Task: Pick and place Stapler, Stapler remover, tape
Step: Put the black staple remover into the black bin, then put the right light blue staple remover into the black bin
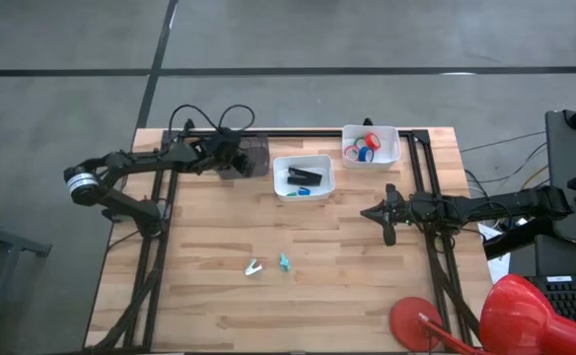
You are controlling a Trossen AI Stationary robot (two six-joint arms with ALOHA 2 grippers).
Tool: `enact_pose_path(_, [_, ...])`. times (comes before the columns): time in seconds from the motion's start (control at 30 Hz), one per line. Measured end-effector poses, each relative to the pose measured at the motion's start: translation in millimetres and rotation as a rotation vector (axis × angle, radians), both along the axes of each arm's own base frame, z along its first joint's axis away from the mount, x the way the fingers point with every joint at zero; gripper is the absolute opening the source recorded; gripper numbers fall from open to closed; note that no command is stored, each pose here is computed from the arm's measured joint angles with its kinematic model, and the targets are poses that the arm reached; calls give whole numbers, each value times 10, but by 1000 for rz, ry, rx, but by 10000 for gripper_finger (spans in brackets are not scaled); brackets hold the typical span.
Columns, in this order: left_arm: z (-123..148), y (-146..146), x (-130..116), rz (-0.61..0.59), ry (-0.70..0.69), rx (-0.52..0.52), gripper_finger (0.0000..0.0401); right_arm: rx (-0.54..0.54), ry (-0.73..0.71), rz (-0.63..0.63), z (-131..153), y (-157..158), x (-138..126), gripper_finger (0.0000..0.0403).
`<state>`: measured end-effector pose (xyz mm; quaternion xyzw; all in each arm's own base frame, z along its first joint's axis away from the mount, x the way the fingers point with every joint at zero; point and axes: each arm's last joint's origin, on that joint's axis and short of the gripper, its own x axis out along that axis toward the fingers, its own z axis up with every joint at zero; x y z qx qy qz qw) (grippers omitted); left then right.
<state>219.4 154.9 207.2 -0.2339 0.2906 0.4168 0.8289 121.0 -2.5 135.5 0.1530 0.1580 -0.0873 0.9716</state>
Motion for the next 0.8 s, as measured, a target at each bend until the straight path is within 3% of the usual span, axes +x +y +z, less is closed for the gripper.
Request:
enact_pose_path(0.1, [-27,-39,-25,-2,100,4,202,0,0,0,0,0,0,8])
enact_pose_path(0.23, [-35,-75,-19,-73,213,86,202,0,0,0,0,0,0,8])
enact_pose_path(0.33, [-15,-72,-8,-4,162,81,202,0,0,0,0,0,0,8])
enact_pose_path(0.4, [22,-78,27,-35,111,89,202,0,0,0,0,0,0,8])
enact_pose_path(0.6, [175,-379,204,-344,-76,30,202,0,0,0,0,0,0,8])
enact_pose_path(0.8, [267,-1059,393,-718,-99,83,202,0,0,0,0,0,0,8])
